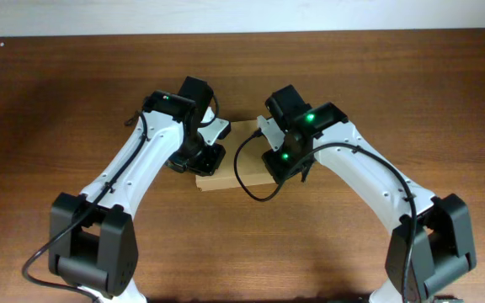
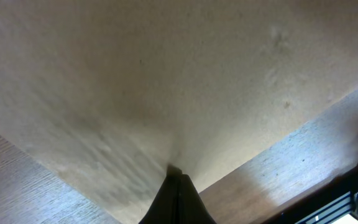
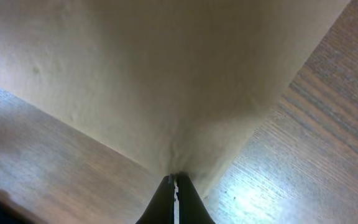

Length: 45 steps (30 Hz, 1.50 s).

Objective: Pack container

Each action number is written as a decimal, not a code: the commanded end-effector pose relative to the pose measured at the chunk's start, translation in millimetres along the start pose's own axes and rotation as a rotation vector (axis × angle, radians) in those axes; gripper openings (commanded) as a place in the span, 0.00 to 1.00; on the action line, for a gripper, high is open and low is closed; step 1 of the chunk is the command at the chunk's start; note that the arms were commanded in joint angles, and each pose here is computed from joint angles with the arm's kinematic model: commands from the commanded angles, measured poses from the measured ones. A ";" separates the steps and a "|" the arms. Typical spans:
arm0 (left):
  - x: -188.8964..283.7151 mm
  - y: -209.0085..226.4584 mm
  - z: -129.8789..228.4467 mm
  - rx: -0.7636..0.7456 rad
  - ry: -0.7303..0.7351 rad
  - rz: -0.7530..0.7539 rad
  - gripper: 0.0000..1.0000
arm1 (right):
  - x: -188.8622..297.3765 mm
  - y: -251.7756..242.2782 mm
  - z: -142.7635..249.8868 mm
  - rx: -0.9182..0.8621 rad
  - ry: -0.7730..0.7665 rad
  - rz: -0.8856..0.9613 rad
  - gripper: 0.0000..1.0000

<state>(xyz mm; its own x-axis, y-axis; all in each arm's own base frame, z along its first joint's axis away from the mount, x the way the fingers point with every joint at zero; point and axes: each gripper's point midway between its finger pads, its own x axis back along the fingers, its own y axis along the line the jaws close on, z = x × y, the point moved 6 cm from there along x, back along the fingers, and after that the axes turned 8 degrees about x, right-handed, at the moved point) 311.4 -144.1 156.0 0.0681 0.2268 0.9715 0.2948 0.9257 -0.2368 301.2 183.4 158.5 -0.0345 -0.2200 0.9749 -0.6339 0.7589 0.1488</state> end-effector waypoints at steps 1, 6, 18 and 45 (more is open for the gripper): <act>17.8 4.9 -12.1 0.008 -0.056 -0.028 0.02 | 29.1 -1.4 -13.9 -0.010 -0.056 -0.002 0.04; 104.9 11.9 -40.8 0.027 -0.291 -0.071 0.02 | 113.2 -16.5 -41.1 -0.028 -0.232 0.107 0.04; 338.5 27.8 -14.3 0.092 -0.960 -0.208 0.36 | 360.0 -25.1 -40.8 -0.088 -0.936 0.359 0.04; 415.6 -10.2 119.4 0.124 -1.228 -0.213 1.00 | 521.6 64.3 120.5 -0.020 -1.541 0.566 0.99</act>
<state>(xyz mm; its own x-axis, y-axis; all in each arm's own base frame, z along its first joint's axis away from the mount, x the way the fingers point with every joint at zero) 223.4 -24.5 565.4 -0.9282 0.1492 0.3408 0.1106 0.9853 -0.1301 143.4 44.8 658.0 -0.9347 -0.3059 -0.1809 -0.2825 0.9484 -0.1443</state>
